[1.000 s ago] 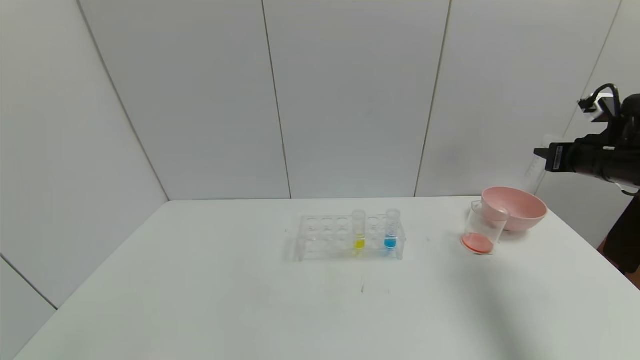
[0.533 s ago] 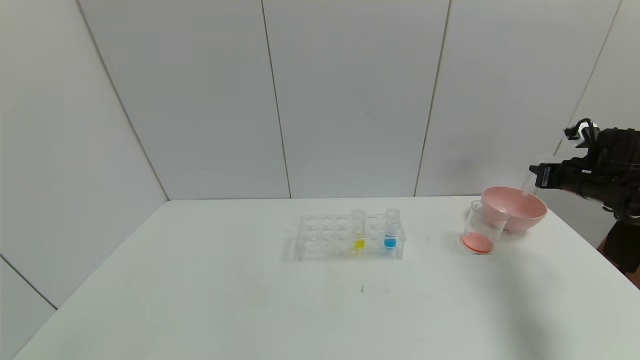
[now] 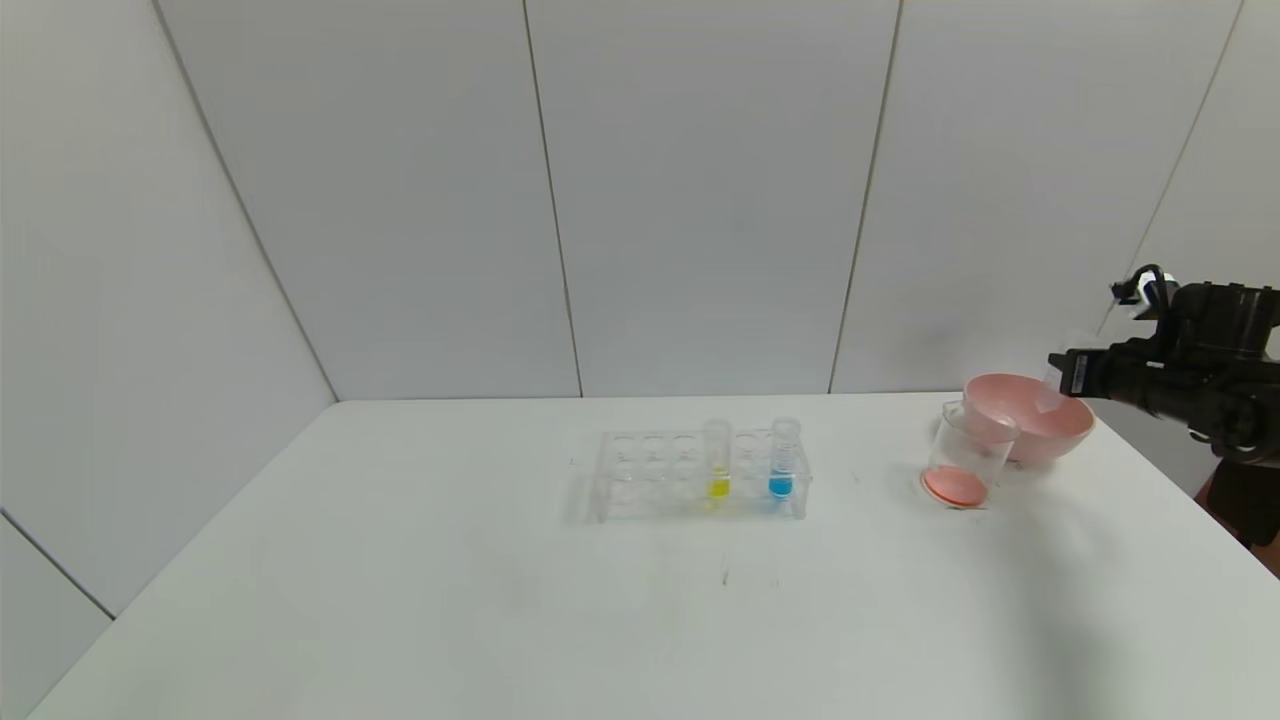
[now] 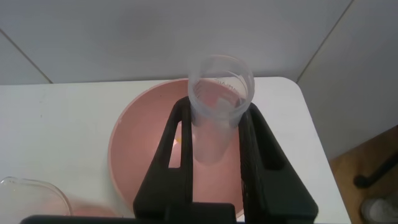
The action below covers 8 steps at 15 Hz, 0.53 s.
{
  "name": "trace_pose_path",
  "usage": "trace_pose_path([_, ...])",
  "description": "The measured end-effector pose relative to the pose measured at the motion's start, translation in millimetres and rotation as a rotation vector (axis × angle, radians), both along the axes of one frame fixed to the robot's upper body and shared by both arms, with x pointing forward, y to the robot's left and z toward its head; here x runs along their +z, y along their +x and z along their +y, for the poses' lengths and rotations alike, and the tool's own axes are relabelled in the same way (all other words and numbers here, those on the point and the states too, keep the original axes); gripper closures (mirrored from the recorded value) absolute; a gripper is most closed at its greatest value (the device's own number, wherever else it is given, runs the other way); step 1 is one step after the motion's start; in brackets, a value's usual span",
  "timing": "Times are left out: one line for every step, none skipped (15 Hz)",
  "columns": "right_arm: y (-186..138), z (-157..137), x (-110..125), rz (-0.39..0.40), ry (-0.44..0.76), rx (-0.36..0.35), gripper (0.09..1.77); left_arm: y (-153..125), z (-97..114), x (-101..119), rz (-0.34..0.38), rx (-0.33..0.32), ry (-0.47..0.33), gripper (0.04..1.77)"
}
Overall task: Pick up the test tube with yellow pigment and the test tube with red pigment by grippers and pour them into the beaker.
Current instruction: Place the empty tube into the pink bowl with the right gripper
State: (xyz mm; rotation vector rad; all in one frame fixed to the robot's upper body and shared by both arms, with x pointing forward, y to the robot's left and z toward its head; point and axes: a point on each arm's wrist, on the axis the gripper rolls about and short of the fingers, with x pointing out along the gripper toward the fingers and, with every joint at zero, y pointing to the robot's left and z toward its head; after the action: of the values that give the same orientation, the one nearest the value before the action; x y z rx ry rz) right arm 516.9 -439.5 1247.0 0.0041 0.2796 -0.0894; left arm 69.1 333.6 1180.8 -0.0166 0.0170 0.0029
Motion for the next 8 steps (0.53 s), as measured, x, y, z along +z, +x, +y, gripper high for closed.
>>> trace_pose_path([0.0,0.0,-0.4,0.001,-0.001,0.0,1.36,0.0,0.0,0.0,0.0,0.0,0.0,0.09])
trace_pose_path([0.2,0.2,-1.1,0.002,0.0,0.002,1.36,0.0,0.0,0.0,0.0,0.0,0.0,0.09])
trace_pose_path([0.1,0.2,-1.9,0.004,0.0,0.002,1.36,0.0,0.0,0.0,0.0,0.0,0.0,0.09])
trace_pose_path([0.0,0.3,-2.8,0.008,0.002,0.003,1.36,0.0,0.0,0.0,0.0,0.0,0.0,0.09])
trace_pose_path([-0.2,0.1,-3.1,0.009,0.004,0.003,1.22,0.0,0.0,0.0,0.0,0.0,0.0,0.09])
trace_pose_path([-0.2,0.2,-3.2,0.01,0.005,0.004,1.09,0.0,0.0,0.0,0.0,0.0,0.0,0.09])
trace_pose_path([-0.2,0.3,-3.4,0.012,0.005,0.004,0.97,0.0,0.0,0.0,0.0,0.0,0.0,0.09])
trace_pose_path([-0.1,0.3,-3.2,0.01,0.005,0.003,0.88,0.0,0.0,0.0,0.0,0.0,0.0,0.09])
